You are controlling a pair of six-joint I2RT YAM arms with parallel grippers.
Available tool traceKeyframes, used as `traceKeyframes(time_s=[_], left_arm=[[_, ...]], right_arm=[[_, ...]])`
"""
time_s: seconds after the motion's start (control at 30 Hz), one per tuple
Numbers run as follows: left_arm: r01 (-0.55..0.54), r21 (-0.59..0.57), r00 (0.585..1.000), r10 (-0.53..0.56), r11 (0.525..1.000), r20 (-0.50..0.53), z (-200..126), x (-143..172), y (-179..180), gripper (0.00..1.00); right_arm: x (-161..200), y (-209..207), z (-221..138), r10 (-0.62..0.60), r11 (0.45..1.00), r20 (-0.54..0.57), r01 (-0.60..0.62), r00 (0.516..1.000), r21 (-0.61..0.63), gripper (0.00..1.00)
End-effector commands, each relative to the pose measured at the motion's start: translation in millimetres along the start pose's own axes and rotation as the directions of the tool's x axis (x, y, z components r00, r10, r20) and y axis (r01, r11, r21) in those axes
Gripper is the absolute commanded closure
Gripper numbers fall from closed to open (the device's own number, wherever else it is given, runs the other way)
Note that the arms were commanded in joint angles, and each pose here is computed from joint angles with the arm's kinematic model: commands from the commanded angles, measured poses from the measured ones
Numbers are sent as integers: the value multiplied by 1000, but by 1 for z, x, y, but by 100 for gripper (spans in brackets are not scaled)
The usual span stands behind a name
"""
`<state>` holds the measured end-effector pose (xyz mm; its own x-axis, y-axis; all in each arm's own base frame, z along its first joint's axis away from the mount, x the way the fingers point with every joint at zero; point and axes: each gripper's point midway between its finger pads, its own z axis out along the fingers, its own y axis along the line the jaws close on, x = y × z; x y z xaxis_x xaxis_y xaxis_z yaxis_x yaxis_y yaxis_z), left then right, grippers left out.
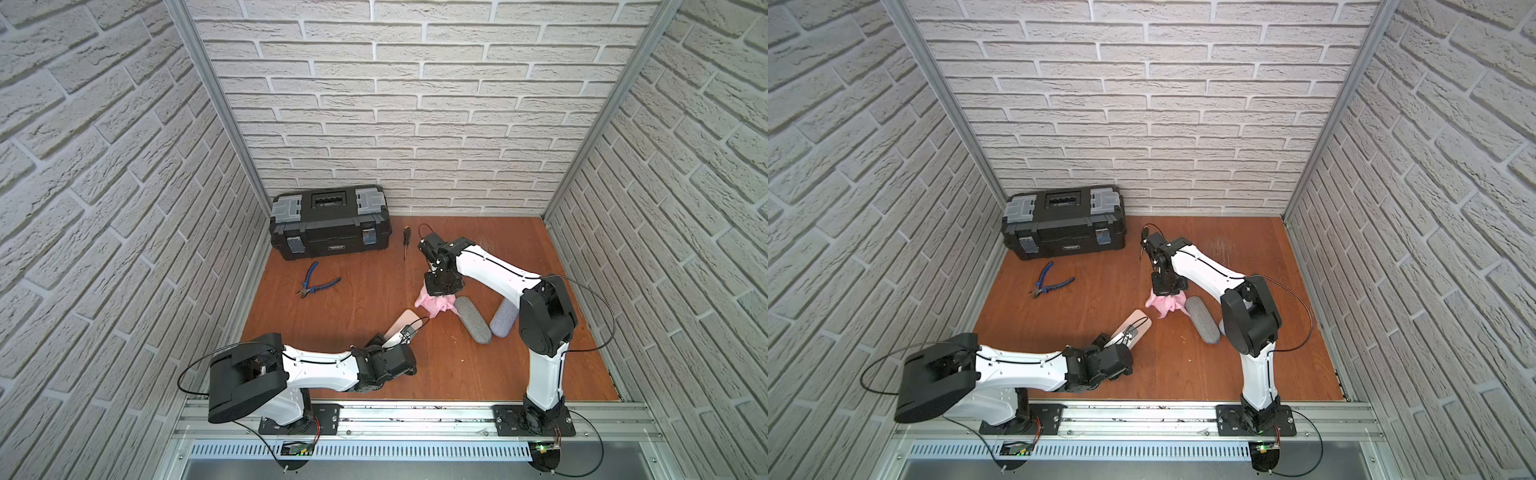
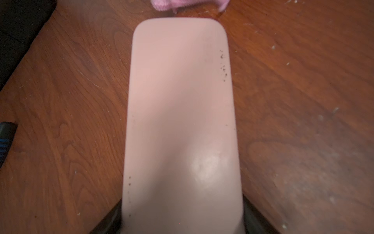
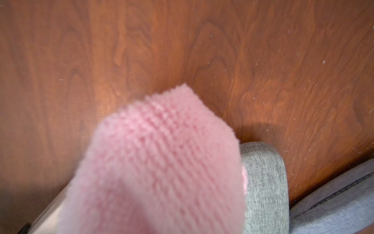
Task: Wipe the eyeglass case
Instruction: Wipe the dirt from the eyeglass case.
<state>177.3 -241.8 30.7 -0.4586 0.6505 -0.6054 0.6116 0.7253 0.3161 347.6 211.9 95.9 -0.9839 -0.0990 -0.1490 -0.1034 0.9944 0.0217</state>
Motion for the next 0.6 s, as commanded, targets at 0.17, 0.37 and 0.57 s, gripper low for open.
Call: traceKeyframes(time_s=[0.17,0.37,0.57], left_arm=[[-1,-39,999,3,999,37,-5,-9,5,57],[-46,-96,999,48,994,19,-3,-9,4,57],[-150,-203,989,148,968,-23,-6,-12,0,57]], right_arm=[[49,110,15,7,857,-222,-121,975,-502,98],[8,-33,37,-6,994,-60,13,998,104,98],[-1,22,-12,-257,962,-42,260,965,82,98]])
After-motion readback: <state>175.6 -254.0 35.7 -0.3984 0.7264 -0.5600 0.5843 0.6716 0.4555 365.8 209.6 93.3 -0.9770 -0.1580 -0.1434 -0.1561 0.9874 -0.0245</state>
